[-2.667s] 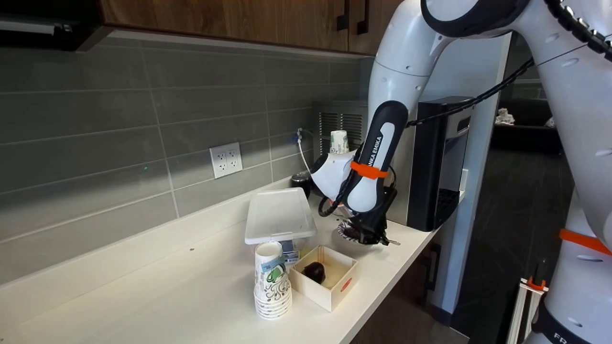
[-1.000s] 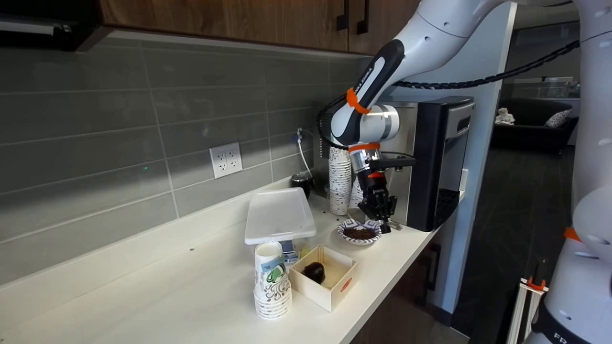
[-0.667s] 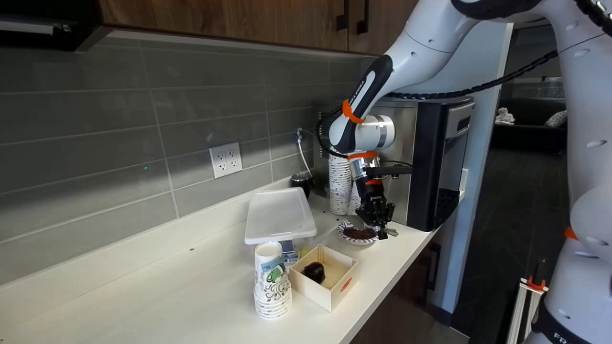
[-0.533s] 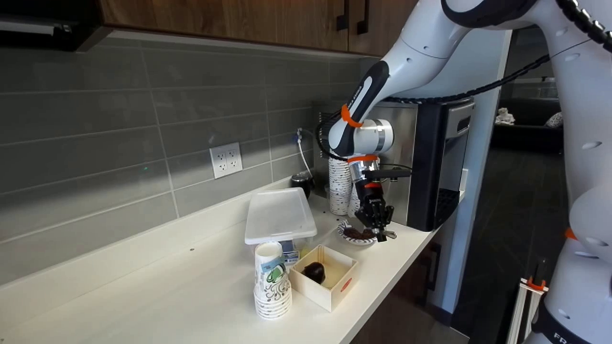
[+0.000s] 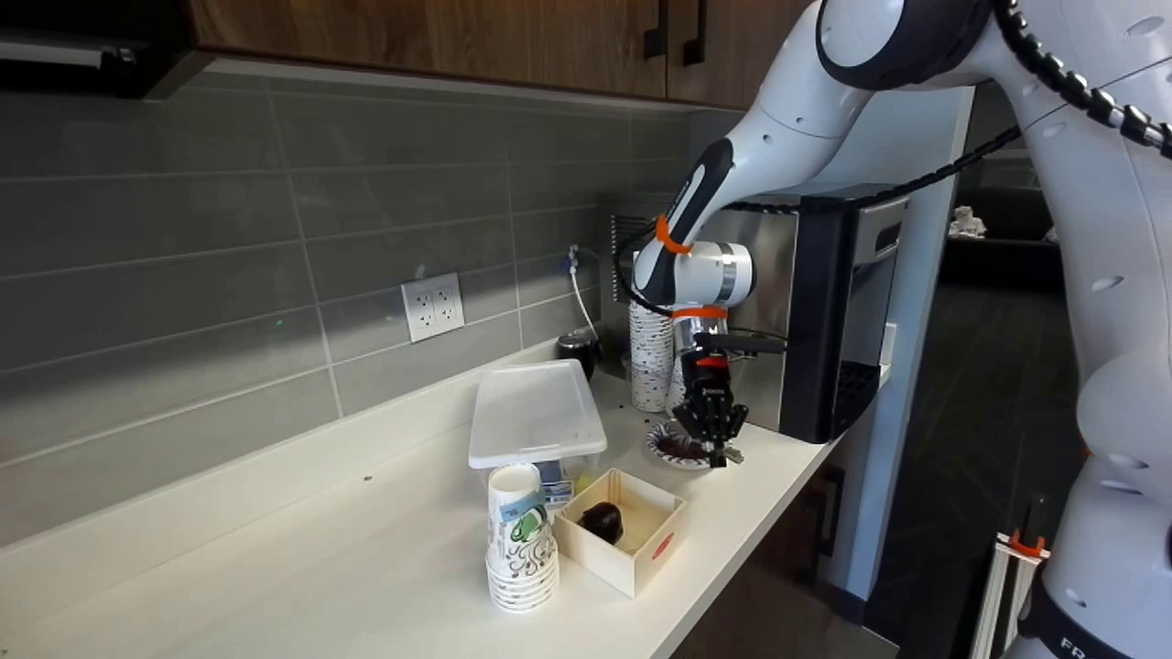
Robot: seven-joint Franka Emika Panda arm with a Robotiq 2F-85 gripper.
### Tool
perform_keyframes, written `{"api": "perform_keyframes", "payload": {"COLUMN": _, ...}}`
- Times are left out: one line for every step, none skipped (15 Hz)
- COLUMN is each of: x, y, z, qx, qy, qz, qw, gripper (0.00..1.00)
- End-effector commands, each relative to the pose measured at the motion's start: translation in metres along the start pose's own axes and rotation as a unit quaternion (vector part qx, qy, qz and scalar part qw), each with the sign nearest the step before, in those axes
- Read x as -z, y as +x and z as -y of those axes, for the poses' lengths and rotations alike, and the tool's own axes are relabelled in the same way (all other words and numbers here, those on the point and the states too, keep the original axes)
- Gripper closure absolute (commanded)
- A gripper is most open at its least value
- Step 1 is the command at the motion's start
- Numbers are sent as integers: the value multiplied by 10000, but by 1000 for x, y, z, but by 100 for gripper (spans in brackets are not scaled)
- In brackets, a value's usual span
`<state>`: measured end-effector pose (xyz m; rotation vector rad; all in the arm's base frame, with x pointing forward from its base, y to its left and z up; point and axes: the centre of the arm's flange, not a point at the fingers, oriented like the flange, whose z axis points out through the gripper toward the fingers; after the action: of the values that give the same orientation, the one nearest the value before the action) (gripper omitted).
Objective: Stir the contents of the paper plate with a spoon
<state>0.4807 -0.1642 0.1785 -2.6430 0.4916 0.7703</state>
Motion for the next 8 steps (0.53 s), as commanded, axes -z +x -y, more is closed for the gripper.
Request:
{"api": "perform_keyframes", "payload": {"x": 3, "y": 15, "z": -3, "qx": 109, "qy": 521, "qz": -24, "qw": 9986, "gripper": 99}}
{"api": "perform_keyframes", "payload": {"x": 1, "y": 18, "z": -4, "qx": 117, "qy": 627, "qz": -2, "qw": 9980, "gripper": 99}}
{"api": "perform_keyframes", "payload": {"x": -2, "y": 19, "z": -4, "qx": 112, "qy": 722, "qz": 21, "qw": 9973, "gripper": 99}}
{"api": "perform_keyframes", "payload": {"x": -5, "y": 18, "z": -3, "qx": 100, "qy": 817, "qz": 64, "qw": 9966, "gripper": 99}}
{"api": "perform_keyframes", "payload": {"x": -8, "y": 20, "z": -4, "qx": 75, "qy": 896, "qz": 107, "qw": 9959, "gripper": 99}}
{"api": "perform_keyframes", "payload": {"x": -10, "y": 20, "z": -4, "qx": 37, "qy": 967, "qz": 137, "qw": 9952, "gripper": 99}}
{"api": "perform_keyframes", "payload": {"x": -11, "y": 19, "z": -5, "qx": -11, "qy": 1038, "qz": 158, "qw": 9945, "gripper": 99}}
{"api": "perform_keyframes", "payload": {"x": -12, "y": 19, "z": -5, "qx": -32, "qy": 1102, "qz": 169, "qw": 9938, "gripper": 99}}
